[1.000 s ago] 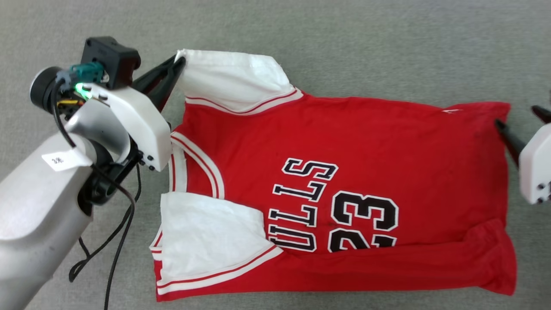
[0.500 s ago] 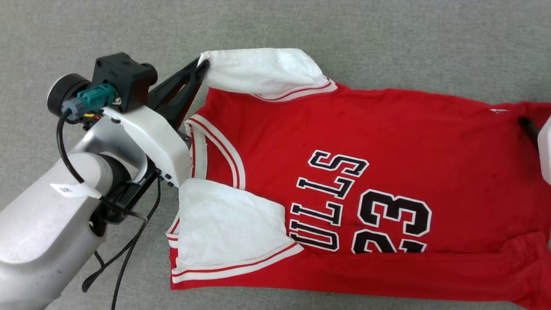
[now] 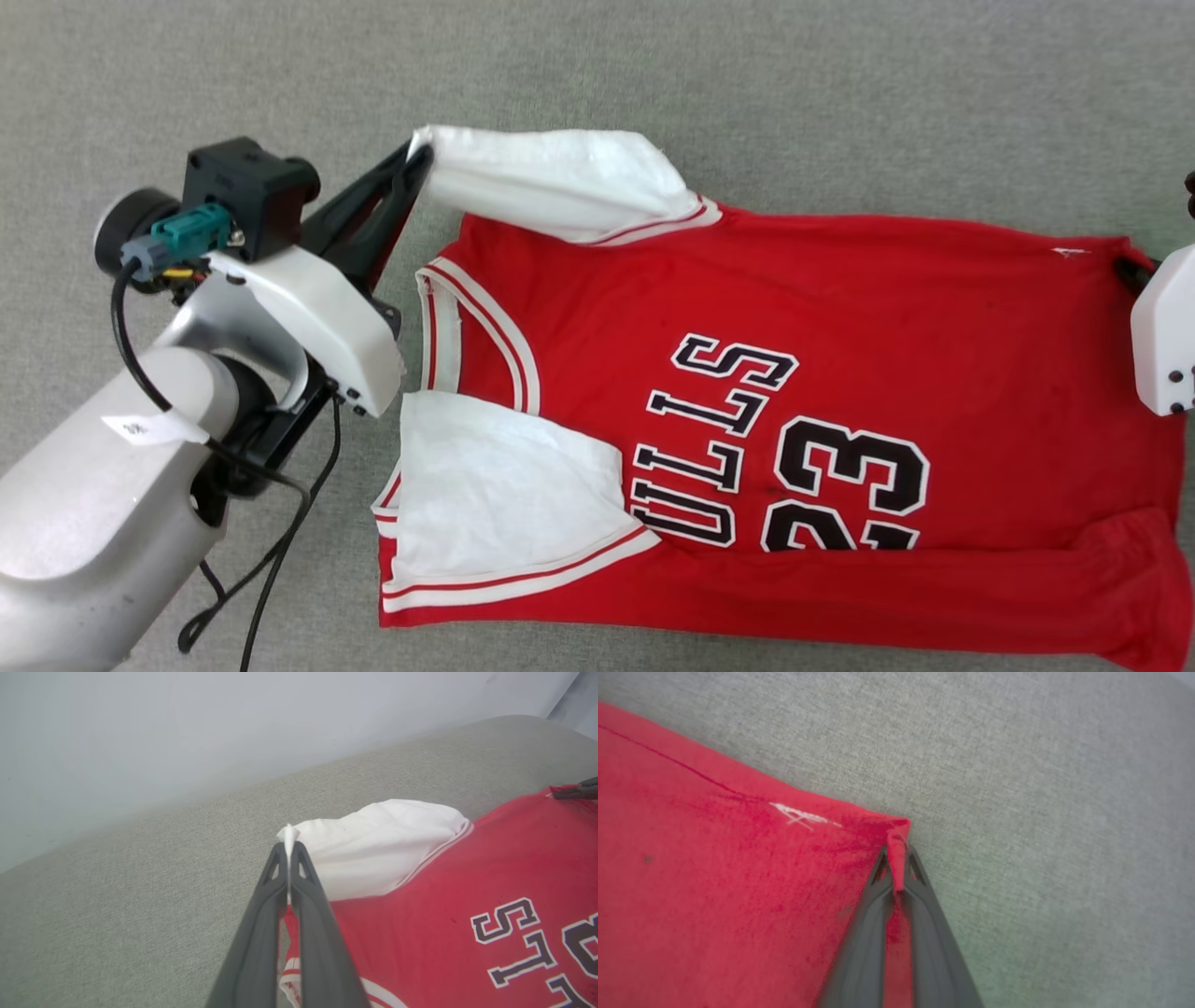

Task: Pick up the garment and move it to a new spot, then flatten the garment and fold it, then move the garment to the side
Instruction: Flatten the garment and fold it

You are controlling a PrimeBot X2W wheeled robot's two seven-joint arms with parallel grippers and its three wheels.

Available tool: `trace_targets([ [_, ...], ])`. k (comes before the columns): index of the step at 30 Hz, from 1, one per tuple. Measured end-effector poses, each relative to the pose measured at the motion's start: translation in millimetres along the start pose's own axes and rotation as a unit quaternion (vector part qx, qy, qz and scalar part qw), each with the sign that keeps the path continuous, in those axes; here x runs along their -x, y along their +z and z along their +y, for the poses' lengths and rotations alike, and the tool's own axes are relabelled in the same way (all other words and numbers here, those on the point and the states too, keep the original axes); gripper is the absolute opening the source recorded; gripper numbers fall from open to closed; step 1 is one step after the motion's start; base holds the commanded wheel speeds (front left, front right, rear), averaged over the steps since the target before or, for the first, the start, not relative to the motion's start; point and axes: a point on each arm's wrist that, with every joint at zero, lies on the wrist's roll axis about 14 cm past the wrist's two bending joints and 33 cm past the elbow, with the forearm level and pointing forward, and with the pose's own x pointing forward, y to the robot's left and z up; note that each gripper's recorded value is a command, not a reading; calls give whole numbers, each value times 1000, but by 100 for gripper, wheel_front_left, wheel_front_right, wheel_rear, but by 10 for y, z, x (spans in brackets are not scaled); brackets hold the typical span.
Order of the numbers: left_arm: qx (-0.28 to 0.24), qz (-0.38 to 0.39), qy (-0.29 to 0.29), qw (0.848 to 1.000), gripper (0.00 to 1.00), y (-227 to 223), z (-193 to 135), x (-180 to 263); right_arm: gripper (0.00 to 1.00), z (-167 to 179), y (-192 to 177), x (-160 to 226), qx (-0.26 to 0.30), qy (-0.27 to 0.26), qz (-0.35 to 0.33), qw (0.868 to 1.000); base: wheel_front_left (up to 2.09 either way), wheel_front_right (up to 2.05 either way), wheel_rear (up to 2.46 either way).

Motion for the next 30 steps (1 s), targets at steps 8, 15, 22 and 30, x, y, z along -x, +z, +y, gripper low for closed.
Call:
trace_targets([
  [8,11,-19,15,1000,0,113,-33,202,0,-126,237,361,-51,-14,-89,995,0,0,0],
  [15,26,-27,26,999,0,147,-137,493,0,-85,188,704,-91,-12,-139,986,0,0,0],
  [22,57,-9,44,997,0,-36,-186,841,0,141,-63,917,-128,15,-152,980,0,0,0],
  [30,92,49,52,993,0,-498,-295,1139,0,307,-458,1017,-153,34,-124,980,0,0,0],
])
